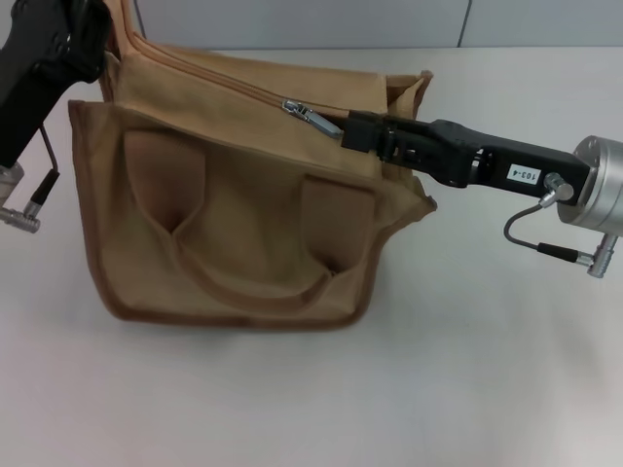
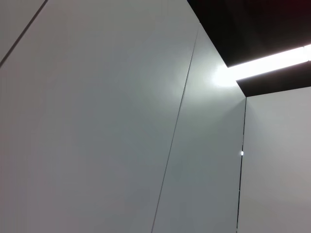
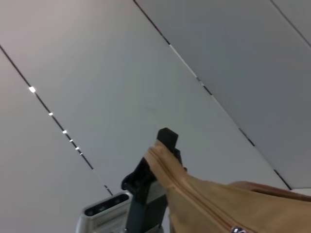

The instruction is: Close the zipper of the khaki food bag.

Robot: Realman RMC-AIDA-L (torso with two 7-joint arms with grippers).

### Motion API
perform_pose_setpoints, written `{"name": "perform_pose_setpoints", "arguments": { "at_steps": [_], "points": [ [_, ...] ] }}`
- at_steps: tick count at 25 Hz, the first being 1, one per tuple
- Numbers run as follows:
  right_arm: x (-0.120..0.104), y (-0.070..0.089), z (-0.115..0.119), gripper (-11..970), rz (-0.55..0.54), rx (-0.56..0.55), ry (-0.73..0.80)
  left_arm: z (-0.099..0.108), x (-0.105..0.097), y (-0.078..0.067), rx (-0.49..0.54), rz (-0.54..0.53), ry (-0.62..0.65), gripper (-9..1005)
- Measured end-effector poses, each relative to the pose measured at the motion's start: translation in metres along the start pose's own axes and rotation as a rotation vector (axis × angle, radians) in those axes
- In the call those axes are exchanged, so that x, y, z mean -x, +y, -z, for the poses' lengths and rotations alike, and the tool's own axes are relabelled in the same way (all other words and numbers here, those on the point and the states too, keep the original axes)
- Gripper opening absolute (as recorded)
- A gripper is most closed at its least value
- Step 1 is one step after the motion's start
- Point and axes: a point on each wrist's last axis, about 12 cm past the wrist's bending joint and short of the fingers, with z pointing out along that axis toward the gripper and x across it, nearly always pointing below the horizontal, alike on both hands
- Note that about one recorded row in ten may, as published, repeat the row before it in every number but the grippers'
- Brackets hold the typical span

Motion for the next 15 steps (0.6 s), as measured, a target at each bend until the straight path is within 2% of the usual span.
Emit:
{"name": "perform_pose_setpoints", "arguments": {
  "at_steps": [9, 15],
  "points": [
    [-0.0002, -0.0064, -0.002, 365, -0.069, -0.051, 0.016, -0.0006, -0.0007, 0.0003, 0.001, 0.001, 0.004, -1],
    [0.0041, -0.0054, -0.009, 365, -0.079, -0.03, 0.05, -0.0006, -0.0015, 0.0006, 0.006, -0.011, 0.008, -1]
  ]
}}
